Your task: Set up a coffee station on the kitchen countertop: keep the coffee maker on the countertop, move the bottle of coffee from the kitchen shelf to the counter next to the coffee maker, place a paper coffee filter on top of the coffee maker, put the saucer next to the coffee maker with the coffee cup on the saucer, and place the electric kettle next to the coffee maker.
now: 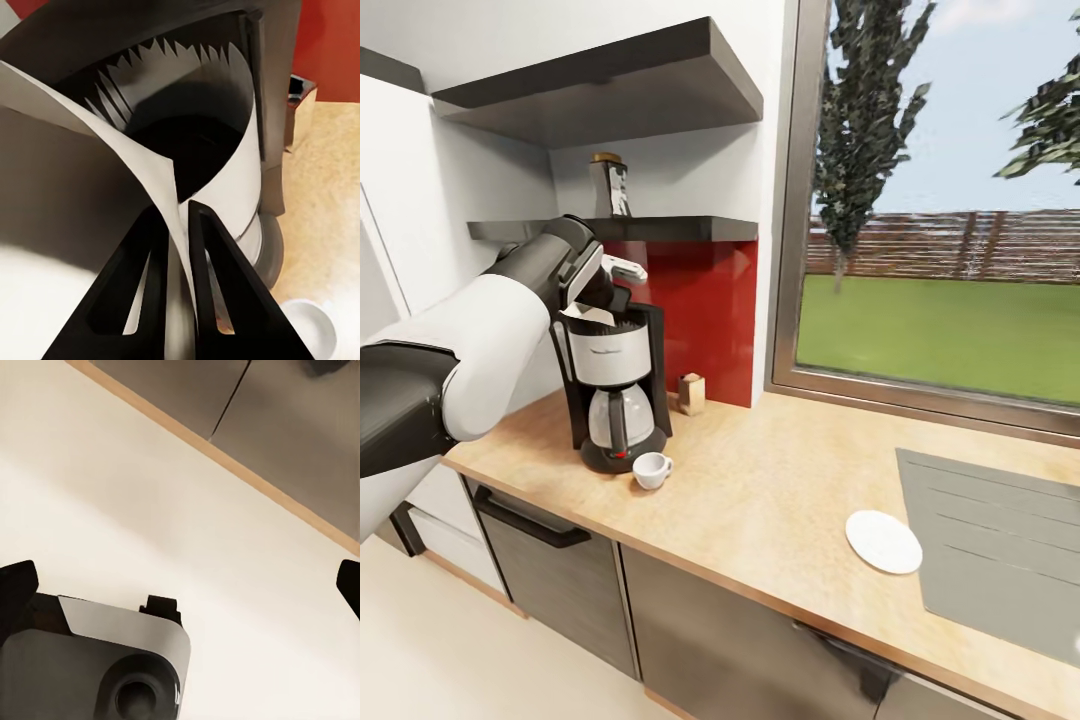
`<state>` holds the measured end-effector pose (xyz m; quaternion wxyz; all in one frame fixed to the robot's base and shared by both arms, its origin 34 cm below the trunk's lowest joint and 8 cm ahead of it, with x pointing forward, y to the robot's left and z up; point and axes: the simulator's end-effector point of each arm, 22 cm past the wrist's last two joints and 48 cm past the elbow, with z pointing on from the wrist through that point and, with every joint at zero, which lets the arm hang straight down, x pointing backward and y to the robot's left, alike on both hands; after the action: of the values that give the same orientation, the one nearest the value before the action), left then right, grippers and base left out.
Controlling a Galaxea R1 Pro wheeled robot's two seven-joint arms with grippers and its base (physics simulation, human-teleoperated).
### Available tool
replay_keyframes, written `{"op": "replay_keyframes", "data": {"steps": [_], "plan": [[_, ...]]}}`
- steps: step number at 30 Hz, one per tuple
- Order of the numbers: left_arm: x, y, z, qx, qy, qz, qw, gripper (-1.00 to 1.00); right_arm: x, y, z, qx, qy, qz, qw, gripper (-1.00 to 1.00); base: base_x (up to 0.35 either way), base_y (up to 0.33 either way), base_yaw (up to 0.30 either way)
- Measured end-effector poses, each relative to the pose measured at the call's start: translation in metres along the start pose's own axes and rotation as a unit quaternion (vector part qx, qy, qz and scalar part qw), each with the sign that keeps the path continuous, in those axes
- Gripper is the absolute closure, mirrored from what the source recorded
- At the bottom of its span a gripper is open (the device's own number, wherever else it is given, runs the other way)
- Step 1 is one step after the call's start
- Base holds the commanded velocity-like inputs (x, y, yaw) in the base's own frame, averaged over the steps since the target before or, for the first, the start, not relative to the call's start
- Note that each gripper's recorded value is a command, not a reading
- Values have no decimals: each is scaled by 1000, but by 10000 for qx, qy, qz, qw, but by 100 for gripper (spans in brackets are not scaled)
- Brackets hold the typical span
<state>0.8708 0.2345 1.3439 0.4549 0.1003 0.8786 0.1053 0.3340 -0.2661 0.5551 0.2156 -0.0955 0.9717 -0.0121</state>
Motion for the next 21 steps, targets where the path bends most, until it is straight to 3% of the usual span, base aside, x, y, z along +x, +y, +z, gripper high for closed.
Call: {"op": "replay_keyframes", "data": {"steps": [21], "plan": [[1,2,0,-7,10,-9,10000,100,0,0,0,0,0,0,10000,-100,57,50,0]]}}
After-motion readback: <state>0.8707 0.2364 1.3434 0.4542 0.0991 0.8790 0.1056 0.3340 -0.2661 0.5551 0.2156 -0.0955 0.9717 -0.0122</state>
